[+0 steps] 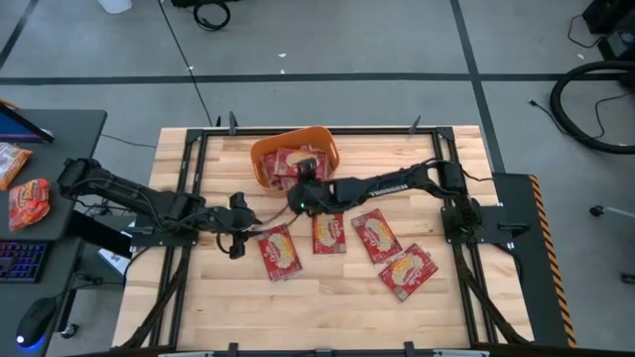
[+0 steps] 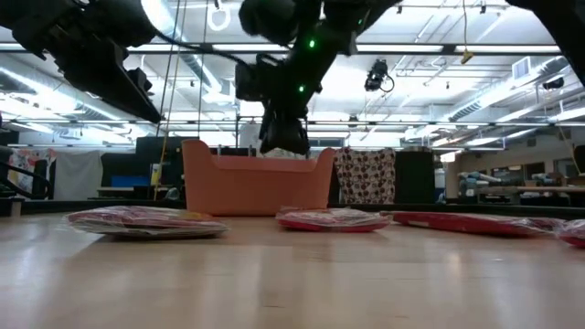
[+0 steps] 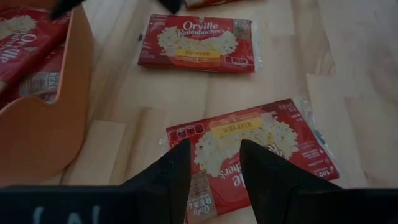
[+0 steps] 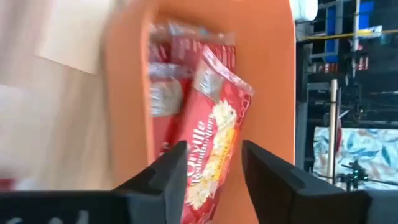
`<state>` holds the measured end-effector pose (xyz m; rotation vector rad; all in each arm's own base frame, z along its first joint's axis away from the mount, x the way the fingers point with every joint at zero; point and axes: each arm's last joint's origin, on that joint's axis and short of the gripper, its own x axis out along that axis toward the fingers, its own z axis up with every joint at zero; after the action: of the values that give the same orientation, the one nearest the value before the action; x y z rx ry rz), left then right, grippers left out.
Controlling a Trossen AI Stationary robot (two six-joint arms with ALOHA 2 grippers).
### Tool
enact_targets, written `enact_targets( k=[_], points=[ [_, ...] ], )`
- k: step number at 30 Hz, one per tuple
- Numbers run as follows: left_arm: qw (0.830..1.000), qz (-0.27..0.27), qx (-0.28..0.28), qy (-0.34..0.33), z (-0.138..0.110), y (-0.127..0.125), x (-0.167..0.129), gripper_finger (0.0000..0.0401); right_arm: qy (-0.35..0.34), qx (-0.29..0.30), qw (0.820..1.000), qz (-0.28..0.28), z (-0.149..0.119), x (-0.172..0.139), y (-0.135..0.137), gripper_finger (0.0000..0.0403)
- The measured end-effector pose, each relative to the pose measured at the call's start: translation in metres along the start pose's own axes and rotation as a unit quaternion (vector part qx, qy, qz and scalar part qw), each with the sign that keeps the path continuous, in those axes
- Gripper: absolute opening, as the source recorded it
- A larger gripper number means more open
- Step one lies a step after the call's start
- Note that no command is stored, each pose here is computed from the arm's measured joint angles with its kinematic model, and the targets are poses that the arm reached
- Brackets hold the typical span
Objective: Sort popcorn bags into baskets
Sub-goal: Put the red popcorn bag into the orange bin
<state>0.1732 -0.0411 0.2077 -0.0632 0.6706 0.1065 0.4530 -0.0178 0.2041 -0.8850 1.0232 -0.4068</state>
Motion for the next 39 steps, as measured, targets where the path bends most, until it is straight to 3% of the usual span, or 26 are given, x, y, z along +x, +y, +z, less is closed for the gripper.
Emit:
enact_targets(
  k=[5, 13, 18, 23, 28, 32, 36, 39],
  points=[
    [1.000, 0.001, 0.010, 0.000, 0.000, 0.000, 0.000, 0.0141, -0.030, 0.016, 0.999, 0.016, 0.016, -0.034, 0.020, 0.0175],
    [1.000, 0.001, 0.012, 0.000, 0.000, 0.000, 0.000, 0.0141, 0.065, 0.093, 0.991, 0.067, 0.002, -0.070, 0.060, 0.0177],
    [0.999, 0.004, 0.034, -0.001, 0.000, 0.001, 0.000, 0.0141, 0.142, 0.180, 0.965, 0.126, -0.012, -0.090, 0.079, 0.0184],
    [0.998, 0.017, 0.060, -0.004, 0.000, 0.001, 0.000, 0.0141, 0.197, 0.245, 0.939, 0.142, -0.018, -0.111, 0.094, 0.0193],
    [0.996, 0.023, 0.081, -0.006, 0.001, 0.001, 0.000, 0.0141, 0.243, 0.315, 0.899, 0.183, -0.022, -0.124, 0.111, 0.0202],
    [0.994, 0.022, 0.104, -0.012, 0.002, 0.001, 0.000, 0.0141, 0.275, 0.358, 0.873, 0.184, -0.030, -0.133, 0.131, 0.0207],
    [0.990, 0.022, 0.134, -0.030, 0.006, 0.000, 0.000, 0.0141, 0.289, 0.385, 0.860, 0.166, -0.037, -0.139, 0.144, 0.0217],
    [0.987, 0.022, 0.153, -0.043, 0.008, 0.000, 0.000, 0.0141, 0.289, 0.388, 0.863, 0.150, -0.043, -0.140, 0.150, 0.0223]
  ],
)
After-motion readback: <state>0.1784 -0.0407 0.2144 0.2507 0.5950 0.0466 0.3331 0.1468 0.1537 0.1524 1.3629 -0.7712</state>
